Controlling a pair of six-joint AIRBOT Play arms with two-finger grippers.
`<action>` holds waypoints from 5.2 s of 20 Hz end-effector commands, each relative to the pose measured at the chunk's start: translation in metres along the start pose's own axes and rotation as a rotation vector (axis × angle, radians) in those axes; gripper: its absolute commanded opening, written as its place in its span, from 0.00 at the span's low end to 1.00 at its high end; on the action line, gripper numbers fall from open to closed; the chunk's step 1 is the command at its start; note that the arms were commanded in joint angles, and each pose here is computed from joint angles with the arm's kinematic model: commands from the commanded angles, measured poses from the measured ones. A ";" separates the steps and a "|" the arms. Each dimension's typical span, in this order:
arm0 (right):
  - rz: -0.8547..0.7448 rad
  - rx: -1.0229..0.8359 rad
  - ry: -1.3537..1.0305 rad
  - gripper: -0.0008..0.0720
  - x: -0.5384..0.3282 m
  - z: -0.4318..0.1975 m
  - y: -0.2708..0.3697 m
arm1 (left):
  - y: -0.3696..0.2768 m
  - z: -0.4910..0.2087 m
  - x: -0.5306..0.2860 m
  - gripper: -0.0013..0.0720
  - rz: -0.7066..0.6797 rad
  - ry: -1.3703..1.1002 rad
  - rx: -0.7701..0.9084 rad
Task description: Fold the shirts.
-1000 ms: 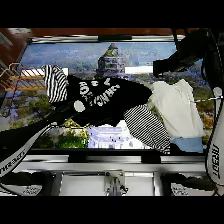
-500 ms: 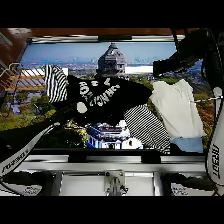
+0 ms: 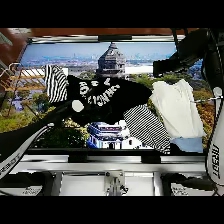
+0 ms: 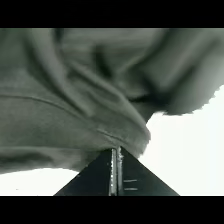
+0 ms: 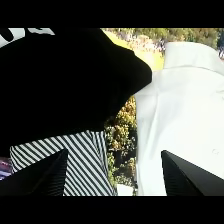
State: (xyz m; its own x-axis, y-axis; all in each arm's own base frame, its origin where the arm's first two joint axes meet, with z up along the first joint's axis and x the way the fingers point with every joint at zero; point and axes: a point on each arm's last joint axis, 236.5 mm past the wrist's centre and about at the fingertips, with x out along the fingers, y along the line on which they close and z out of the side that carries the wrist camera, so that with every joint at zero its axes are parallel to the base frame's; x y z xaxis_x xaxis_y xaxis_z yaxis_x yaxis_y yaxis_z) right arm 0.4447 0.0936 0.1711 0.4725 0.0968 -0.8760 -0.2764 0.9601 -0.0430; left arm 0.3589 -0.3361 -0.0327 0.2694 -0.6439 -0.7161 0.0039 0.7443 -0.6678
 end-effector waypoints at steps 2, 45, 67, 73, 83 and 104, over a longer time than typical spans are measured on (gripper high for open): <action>-0.014 0.003 -0.010 0.95 0.000 0.002 -0.005 | -0.042 0.033 -0.106 0.10 -0.052 -0.165 0.206; 0.404 0.201 0.838 0.15 0.216 -0.159 0.058 | 0.109 -0.032 -0.414 0.10 0.607 -0.498 0.031; -0.015 0.061 -1.494 0.12 -0.453 0.100 -0.020 | -0.131 0.118 -0.634 0.10 0.038 -1.570 0.419; -0.046 0.052 -1.510 0.12 -0.468 0.088 -0.019 | -0.109 0.119 -0.607 0.10 0.223 -1.441 0.494; 0.089 0.029 -1.462 0.12 -0.456 0.086 0.006 | -0.104 0.201 -0.529 0.10 -0.104 -1.324 0.248; 0.849 -0.243 -0.001 0.15 -0.027 -0.142 0.354 | 0.080 0.308 -0.398 0.10 0.109 -0.898 0.039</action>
State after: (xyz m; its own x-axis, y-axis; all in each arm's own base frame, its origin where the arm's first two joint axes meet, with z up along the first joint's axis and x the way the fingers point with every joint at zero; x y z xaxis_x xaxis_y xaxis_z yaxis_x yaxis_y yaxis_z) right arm 0.2497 0.3403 0.2012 0.1782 0.7958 -0.5787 -0.7137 0.5094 0.4807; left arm 0.5601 0.0063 0.2867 0.9510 -0.2030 -0.2331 0.0203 0.7935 -0.6082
